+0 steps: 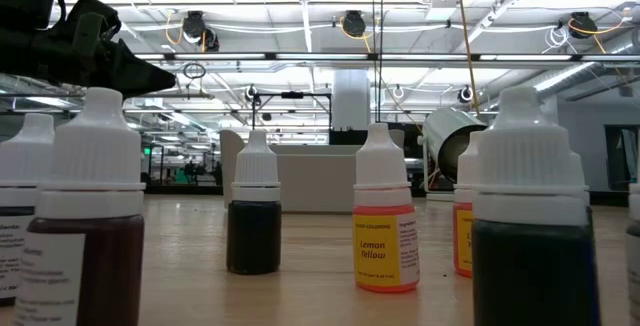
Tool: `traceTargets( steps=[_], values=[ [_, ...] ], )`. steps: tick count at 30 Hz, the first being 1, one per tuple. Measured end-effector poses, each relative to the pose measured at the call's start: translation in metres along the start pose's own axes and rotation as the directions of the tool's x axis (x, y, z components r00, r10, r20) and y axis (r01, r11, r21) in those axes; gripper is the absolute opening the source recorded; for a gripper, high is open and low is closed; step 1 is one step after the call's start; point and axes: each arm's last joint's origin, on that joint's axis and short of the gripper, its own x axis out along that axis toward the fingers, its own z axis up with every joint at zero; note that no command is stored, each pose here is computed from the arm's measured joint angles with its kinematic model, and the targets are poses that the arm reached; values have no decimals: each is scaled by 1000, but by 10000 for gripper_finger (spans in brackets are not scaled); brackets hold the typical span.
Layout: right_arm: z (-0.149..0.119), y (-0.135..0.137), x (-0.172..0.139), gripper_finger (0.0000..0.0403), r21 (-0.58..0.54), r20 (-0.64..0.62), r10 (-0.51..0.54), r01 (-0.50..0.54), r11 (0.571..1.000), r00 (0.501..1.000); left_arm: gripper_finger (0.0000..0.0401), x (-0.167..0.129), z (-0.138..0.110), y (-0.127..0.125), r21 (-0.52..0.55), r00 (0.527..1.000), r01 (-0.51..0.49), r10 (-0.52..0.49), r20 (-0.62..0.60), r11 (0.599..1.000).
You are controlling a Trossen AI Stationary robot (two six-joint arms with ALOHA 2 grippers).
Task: Pick & Place food coloring
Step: Put the big green food coloring bottle into the gray bin
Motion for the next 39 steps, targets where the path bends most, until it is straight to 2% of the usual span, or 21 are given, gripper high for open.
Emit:
traceTargets(
  steps=[7,15,23,30,33,39],
  values=[
    [19,-19,-3,107,9,17,-52,51,999,999,58,0,0,0,0,1000,0,0,2,1000],
    [51,-45,-10,107,-11,97,-95,96,995,991,58,0,0,0,0,1000,0,0,2,1000],
    [84,-78,-8,111,8,205,-212,215,977,955,58,0,0,0,0,1000,0,0,1,1000],
    [110,-104,11,110,-33,271,-186,202,979,944,58,0,0,0,0,1000,0,0,1,1000],
    [116,-117,23,111,-34,271,-199,216,976,942,58,0,0,0,0,1000,-1,1,1,1000],
    [136,-138,50,108,-20,248,-169,179,984,954,58,0,0,0,0,1000,0,0,1,1000]
  ],
)
